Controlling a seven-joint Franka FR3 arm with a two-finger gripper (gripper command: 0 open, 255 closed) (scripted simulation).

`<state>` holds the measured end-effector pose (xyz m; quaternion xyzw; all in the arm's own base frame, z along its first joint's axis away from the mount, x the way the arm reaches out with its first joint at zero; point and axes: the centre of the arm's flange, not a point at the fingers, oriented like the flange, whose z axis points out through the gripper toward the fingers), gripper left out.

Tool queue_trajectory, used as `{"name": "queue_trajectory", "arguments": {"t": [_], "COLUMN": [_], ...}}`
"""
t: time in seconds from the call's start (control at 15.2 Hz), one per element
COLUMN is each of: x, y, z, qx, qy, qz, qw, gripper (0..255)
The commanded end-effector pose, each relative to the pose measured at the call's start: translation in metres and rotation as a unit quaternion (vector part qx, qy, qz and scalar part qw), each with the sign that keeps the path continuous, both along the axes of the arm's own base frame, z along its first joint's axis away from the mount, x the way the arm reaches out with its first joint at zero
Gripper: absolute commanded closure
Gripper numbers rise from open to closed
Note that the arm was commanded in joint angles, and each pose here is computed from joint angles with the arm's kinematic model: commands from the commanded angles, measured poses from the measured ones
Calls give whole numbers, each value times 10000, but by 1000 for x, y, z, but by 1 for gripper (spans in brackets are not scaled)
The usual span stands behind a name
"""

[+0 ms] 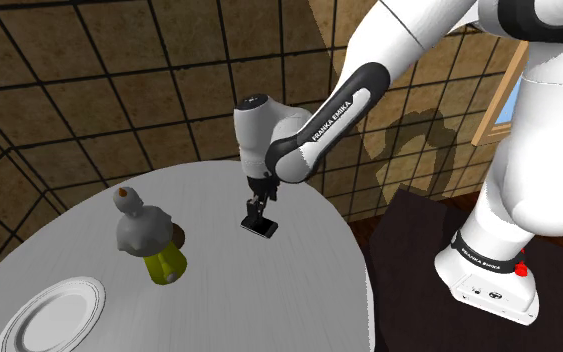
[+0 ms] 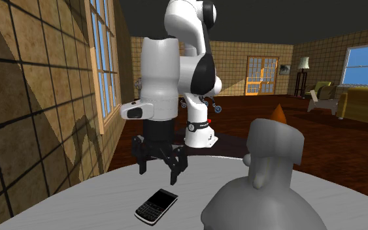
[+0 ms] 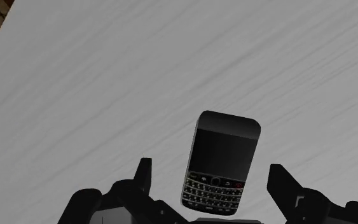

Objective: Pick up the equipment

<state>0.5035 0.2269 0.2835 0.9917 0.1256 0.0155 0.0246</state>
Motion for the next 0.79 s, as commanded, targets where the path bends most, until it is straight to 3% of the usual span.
{"name": "queue_trajectory", "arguments": {"t": [0.0,0.66,0.73], "x": [12,13,14], "y": [19,20,20], "z": [-16,-57,-57], "qx": [-12,-13,-13], "qy": [-10,-11,-11], "qz": [90,97,97], "qw": [10000,10000,10000], "gripper": [0,0,255]}}
